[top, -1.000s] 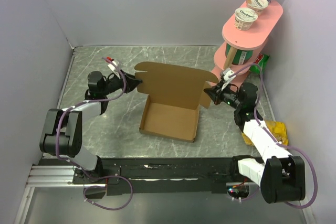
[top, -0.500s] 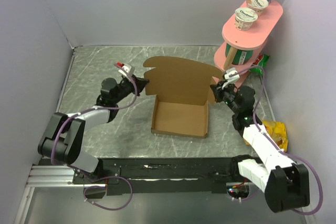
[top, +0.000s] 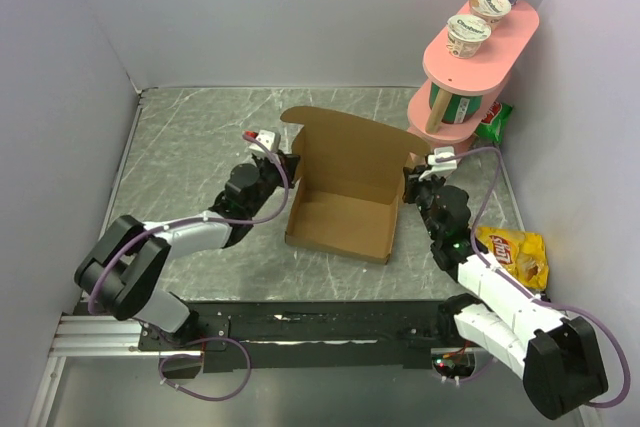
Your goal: Fold the paper box
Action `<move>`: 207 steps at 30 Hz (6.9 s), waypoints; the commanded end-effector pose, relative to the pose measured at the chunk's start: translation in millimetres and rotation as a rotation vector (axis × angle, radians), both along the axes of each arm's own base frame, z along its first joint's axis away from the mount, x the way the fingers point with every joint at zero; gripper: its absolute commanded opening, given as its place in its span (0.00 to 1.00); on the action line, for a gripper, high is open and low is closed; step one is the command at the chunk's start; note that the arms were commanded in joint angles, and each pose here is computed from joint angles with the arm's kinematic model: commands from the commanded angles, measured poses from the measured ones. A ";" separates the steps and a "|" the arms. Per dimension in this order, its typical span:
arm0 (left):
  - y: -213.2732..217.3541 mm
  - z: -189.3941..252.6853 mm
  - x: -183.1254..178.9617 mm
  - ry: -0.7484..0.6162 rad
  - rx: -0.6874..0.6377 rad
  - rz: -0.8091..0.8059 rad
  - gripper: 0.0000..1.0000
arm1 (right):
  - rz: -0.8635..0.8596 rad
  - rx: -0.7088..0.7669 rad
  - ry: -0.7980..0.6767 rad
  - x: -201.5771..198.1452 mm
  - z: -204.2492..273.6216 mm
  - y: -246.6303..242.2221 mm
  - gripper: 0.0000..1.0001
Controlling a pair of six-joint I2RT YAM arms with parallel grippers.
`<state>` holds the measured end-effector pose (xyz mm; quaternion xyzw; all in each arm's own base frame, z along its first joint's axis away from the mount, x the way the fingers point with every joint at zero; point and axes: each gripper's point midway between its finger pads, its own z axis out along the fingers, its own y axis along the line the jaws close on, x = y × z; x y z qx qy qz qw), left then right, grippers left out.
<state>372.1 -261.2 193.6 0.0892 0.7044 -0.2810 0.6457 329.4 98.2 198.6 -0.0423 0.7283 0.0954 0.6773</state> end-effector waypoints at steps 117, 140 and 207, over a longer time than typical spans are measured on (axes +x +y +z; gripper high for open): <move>-45.3 107.0 -101.0 0.067 -0.069 -0.325 0.83 | -0.496 0.001 0.142 -99.7 -97.3 31.9 0.13; -25.1 -42.8 -106.0 0.315 -0.015 -0.306 0.78 | -0.282 -0.029 -0.102 -132.0 -27.0 67.6 1.00; -18.4 -34.6 -88.1 0.158 0.173 -0.123 0.87 | 0.341 0.096 0.392 -114.3 -39.4 102.7 0.96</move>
